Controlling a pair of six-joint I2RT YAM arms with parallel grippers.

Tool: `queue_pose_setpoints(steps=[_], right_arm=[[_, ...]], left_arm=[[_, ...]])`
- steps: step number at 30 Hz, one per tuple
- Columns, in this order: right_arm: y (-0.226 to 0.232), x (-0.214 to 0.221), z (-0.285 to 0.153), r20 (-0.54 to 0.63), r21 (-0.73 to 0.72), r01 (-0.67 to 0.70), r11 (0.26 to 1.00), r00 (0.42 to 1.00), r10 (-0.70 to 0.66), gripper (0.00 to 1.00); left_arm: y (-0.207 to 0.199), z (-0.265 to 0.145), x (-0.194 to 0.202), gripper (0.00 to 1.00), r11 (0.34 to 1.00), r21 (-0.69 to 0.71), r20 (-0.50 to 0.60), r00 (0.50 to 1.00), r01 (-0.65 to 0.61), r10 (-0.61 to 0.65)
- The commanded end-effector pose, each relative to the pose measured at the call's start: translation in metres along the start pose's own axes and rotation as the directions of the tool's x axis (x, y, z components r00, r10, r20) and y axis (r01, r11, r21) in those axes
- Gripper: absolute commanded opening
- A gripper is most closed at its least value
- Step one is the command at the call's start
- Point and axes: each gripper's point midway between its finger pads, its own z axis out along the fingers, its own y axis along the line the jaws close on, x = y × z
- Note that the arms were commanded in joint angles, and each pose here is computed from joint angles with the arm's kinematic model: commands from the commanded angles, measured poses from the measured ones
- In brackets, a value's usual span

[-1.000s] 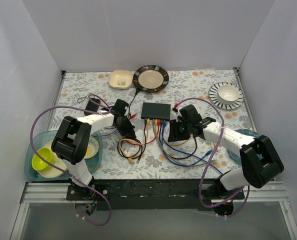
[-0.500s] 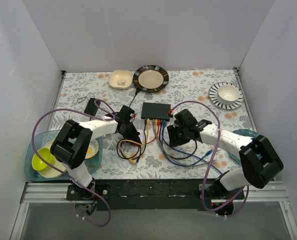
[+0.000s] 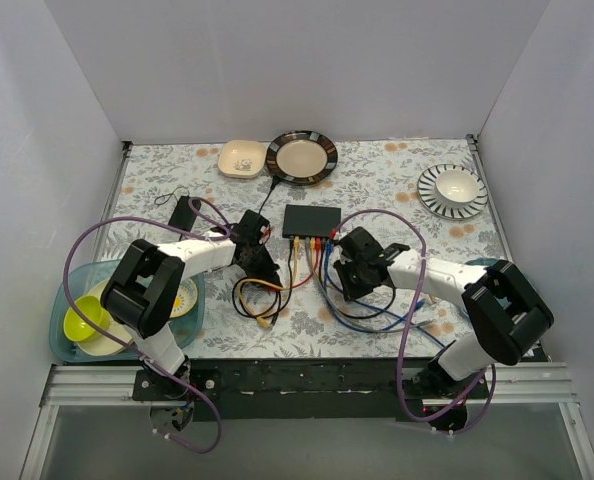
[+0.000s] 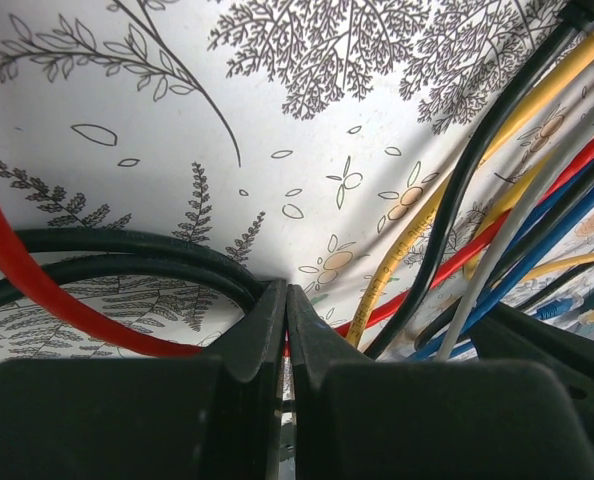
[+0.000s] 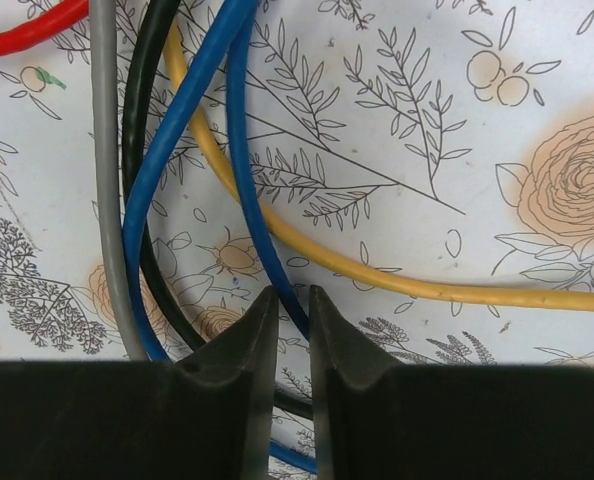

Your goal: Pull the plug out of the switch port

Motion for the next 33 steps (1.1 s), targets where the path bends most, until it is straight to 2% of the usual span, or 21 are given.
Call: queue_pose_setpoints(steps=[1, 2, 3, 10, 16, 18, 19, 21, 25, 28, 29, 31, 33], right_arm=[[-0.015, 0.019, 0.005, -0.052, 0.07, -0.006, 0.998, 0.999, 0.01, 0.16], [-0.015, 0.018, 0.002, -0.046, 0.073, -0.012, 0.997, 0.999, 0.015, 0.05], [-0.016, 0.013, -0.002, -0.027, 0.086, -0.024, 0.996, 0.999, 0.026, 0.01], [-0.026, -0.013, -0.067, 0.058, 0.186, -0.056, 0.981, 0.997, 0.046, 0.01], [-0.033, -0.018, -0.096, 0.101, 0.232, -0.085, 0.969, 0.993, 0.063, 0.01], [-0.022, -0.032, -0.108, 0.183, 0.164, -0.105, 0.981, 0.98, 0.074, 0.01], [-0.014, -0.05, -0.12, 0.284, 0.112, -0.118, 0.987, 0.955, 0.082, 0.01], [0.003, -0.076, -0.132, 0.396, 0.01, -0.11, 0.994, 0.913, 0.097, 0.01], [0.019, -0.118, -0.165, 0.539, -0.074, -0.1, 0.992, 0.833, 0.124, 0.01], [0.028, -0.141, -0.18, 0.584, -0.098, -0.074, 0.992, 0.803, 0.118, 0.01], [0.031, -0.144, -0.18, 0.584, -0.108, -0.063, 0.992, 0.804, 0.114, 0.01], [0.038, -0.151, -0.179, 0.571, -0.125, -0.053, 0.991, 0.813, 0.116, 0.01], [0.04, -0.151, -0.173, 0.542, -0.134, -0.073, 0.988, 0.829, 0.135, 0.01]], left_arm=[[0.008, 0.0, -0.005, 0.0, 0.999, -0.048, 0.025, 1.0, -0.012, 0.014], [0.006, -0.001, -0.005, 0.0, 0.999, -0.046, 0.023, 1.0, -0.016, 0.017], [0.006, -0.001, -0.006, 0.0, 0.999, -0.044, 0.027, 1.0, -0.015, 0.016], [-0.001, -0.006, -0.011, 0.0, 0.999, -0.034, 0.045, 0.999, -0.022, 0.023], [-0.012, -0.013, -0.021, 0.0, 0.999, -0.023, 0.079, 0.997, -0.024, 0.025], [-0.021, -0.021, -0.027, 0.0, 1.0, 0.001, 0.115, 0.993, -0.028, 0.028], [-0.028, -0.026, -0.032, 0.0, 0.999, 0.024, 0.14, 0.99, -0.034, 0.03], [-0.046, -0.046, -0.039, 0.0, 0.994, 0.099, 0.194, 0.98, -0.05, 0.03], [-0.081, -0.094, -0.056, 0.01, 0.962, 0.267, 0.321, 0.947, -0.064, -0.026], [-0.101, -0.125, -0.061, 0.5, 0.913, 0.398, 0.344, 0.937, -0.087, -0.06], [-0.105, -0.131, -0.057, 0.77, 0.898, 0.428, 0.332, 0.942, -0.098, -0.056], [-0.124, -0.154, -0.055, 0.91, 0.842, 0.512, 0.361, 0.932, -0.168, -0.034], [-0.131, -0.161, -0.042, 0.98, 0.791, 0.566, 0.366, 0.931, -0.233, 0.012]])
